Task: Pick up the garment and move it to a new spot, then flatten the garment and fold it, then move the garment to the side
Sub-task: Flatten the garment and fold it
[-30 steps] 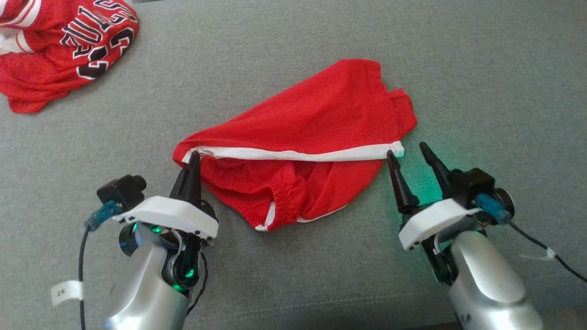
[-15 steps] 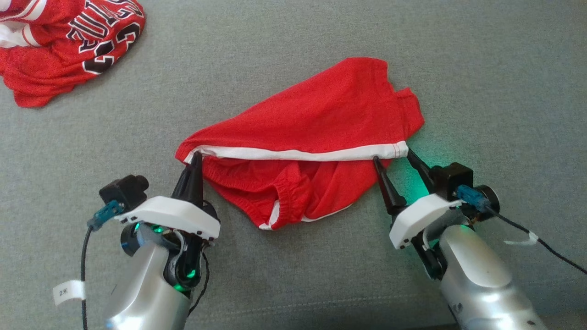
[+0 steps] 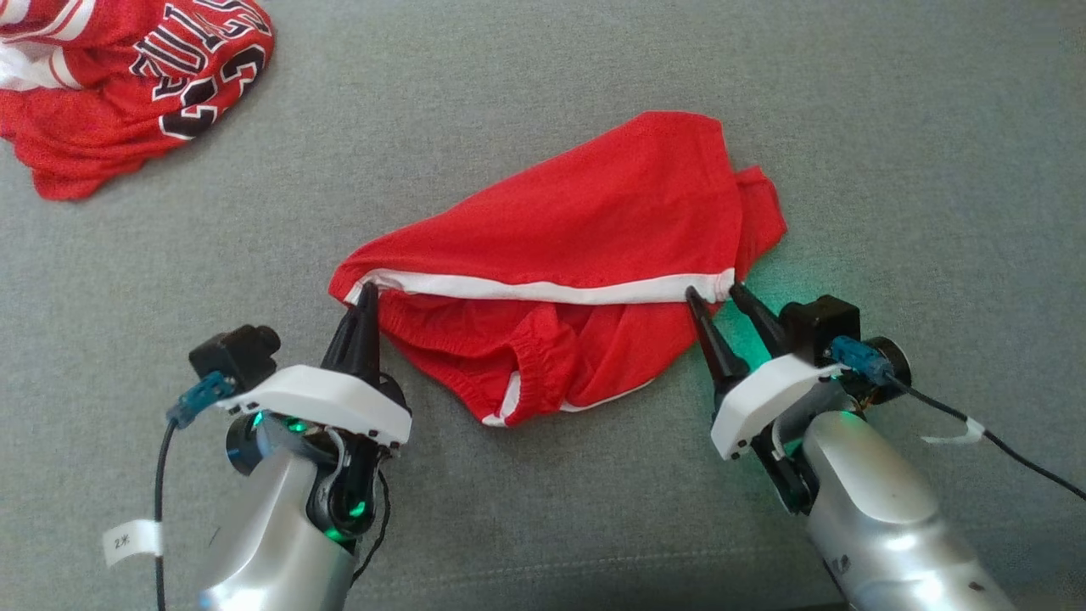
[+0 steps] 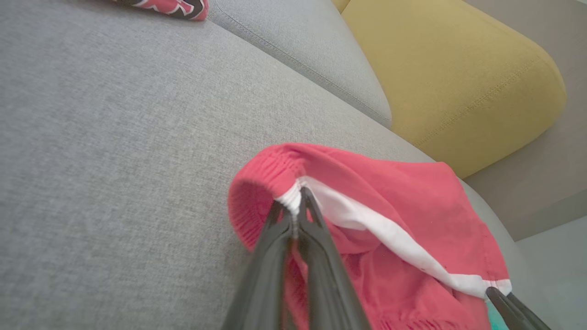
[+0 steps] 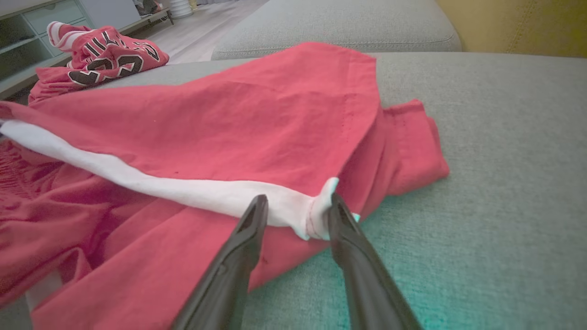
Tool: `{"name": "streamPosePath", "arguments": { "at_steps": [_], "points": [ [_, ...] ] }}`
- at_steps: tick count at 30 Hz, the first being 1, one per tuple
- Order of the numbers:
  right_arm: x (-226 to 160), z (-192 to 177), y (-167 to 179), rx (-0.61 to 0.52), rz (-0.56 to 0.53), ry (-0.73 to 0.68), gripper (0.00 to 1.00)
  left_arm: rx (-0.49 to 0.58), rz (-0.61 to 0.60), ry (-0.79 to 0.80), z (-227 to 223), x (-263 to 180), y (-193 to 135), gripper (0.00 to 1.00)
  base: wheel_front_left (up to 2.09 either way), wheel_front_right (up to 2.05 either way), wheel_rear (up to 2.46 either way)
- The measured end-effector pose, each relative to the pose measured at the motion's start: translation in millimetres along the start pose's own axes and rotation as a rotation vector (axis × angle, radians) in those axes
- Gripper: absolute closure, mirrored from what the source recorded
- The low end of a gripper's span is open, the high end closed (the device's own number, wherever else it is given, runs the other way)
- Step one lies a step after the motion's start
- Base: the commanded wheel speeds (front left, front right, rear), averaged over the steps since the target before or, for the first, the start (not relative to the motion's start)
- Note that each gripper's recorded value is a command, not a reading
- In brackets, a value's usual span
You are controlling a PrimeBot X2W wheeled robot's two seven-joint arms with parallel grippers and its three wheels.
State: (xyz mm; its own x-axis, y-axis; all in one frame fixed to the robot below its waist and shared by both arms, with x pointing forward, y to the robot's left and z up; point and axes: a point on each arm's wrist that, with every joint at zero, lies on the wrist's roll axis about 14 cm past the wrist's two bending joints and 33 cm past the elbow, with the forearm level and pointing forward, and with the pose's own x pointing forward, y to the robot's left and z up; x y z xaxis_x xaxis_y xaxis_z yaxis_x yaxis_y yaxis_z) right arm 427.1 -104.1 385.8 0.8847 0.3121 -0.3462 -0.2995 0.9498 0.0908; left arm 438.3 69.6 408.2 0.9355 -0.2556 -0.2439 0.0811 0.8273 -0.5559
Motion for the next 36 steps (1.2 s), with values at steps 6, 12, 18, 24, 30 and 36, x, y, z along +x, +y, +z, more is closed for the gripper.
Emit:
{"name": "streamPosePath", "arguments": {
  "at_steps": [6,12,18,24,30,36],
  "points": [
    [-1,-10,-3,-0.001,-0.009,0.036,0.63,0.003,0.001,-0.004,2,-2,0,1.0,0.0,0.0,0.0],
    [3,-3,-5,-0.009,-0.01,0.034,1.0,-0.003,0.0,-0.01,4,-3,0,1.0,0.0,0.0,0.0],
    [7,26,-6,0.014,-0.014,-0.053,1.0,0.011,-0.021,-0.04,12,-5,-3,1.0,0.0,0.0,0.0],
    [2,76,-2,0.016,0.0,-0.207,1.0,0.045,-0.113,-0.15,49,-6,-28,1.0,0.0,0.0,0.0],
    [-24,153,-10,-0.009,-0.013,-0.442,1.0,0.088,-0.212,-0.272,89,-25,-55,1.0,0.0,0.0,0.0],
    [-62,215,-12,-0.061,-0.017,-0.64,1.0,0.162,-0.335,-0.359,131,-51,-91,1.0,0.0,0.0,0.0]
  ]
}}
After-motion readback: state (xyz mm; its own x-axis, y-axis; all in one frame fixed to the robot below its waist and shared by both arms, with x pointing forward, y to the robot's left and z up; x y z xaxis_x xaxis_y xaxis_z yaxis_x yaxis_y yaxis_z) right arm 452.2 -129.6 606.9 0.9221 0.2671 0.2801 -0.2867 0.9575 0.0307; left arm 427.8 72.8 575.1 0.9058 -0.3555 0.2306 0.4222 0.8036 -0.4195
